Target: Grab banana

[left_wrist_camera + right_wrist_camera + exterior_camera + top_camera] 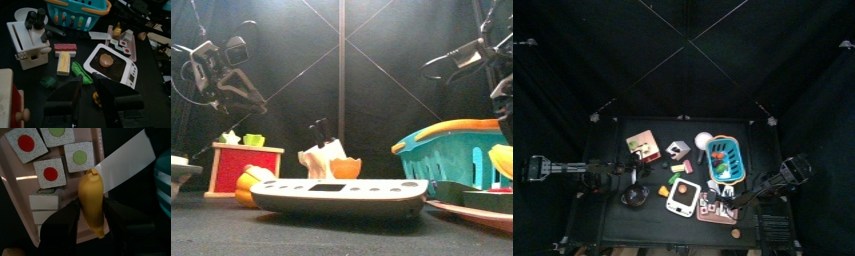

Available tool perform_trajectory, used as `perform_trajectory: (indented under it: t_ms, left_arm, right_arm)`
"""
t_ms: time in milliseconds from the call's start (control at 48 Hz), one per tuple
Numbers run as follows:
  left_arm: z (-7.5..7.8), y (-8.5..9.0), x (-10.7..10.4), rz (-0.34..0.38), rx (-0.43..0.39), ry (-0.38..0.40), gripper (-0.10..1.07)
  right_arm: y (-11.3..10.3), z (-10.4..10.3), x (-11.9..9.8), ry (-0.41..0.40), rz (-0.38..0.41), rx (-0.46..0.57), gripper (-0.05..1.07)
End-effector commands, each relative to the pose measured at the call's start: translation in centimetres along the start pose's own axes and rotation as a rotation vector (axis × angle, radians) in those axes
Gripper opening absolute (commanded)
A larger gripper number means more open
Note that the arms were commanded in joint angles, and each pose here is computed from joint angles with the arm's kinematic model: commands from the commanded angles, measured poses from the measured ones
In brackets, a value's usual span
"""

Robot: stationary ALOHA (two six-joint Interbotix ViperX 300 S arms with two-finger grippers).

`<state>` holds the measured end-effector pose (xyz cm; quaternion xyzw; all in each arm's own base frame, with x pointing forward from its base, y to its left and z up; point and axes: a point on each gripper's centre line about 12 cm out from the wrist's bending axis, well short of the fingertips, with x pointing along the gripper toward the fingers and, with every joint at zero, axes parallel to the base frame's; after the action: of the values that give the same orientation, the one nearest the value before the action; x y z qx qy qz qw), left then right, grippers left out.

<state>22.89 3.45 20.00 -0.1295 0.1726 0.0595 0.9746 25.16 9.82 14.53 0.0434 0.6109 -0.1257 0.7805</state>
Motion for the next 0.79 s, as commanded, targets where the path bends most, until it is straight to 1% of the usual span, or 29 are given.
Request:
perform_trajectory:
  t_ms: [0,167,292,500,542,646,771]
  left_arm:
    - [0.6,-0.1,0.1,-0.002,-0.001,-0.017,0.68]
    - [0.6,-0.1,0.1,-0.002,0.001,-0.017,0.68]
    - [0.6,-0.1,0.1,-0.003,0.001,-0.016,0.68]
    - [0.6,0.0,0.1,-0.001,-0.001,-0.015,0.68]
    - [0.6,0.0,0.1,-0.001,-0.002,-0.015,0.68]
    - [0.6,0.0,0.1,-0.001,-0.001,-0.015,0.68]
    - [0.5,-0.1,0.1,-0.003,-0.001,-0.013,0.68]
  right_arm:
    - [-0.1,1.0,-2.1,-0.046,0.016,0.009,0.64]
    - [-0.4,1.9,-4.1,-0.086,0.008,0.015,0.64]
    - [-0.7,2.8,-5.3,-0.140,0.002,0.010,0.64]
    - [-0.9,4.1,-7.7,-0.223,0.034,0.022,0.63]
    - [-1.0,4.5,-8.4,-0.248,0.040,0.023,0.63]
    - [-2.1,5.9,-10.3,-0.338,0.035,0.035,0.63]
    - [-4.5,7.5,-12.8,-0.469,-0.001,0.067,0.63]
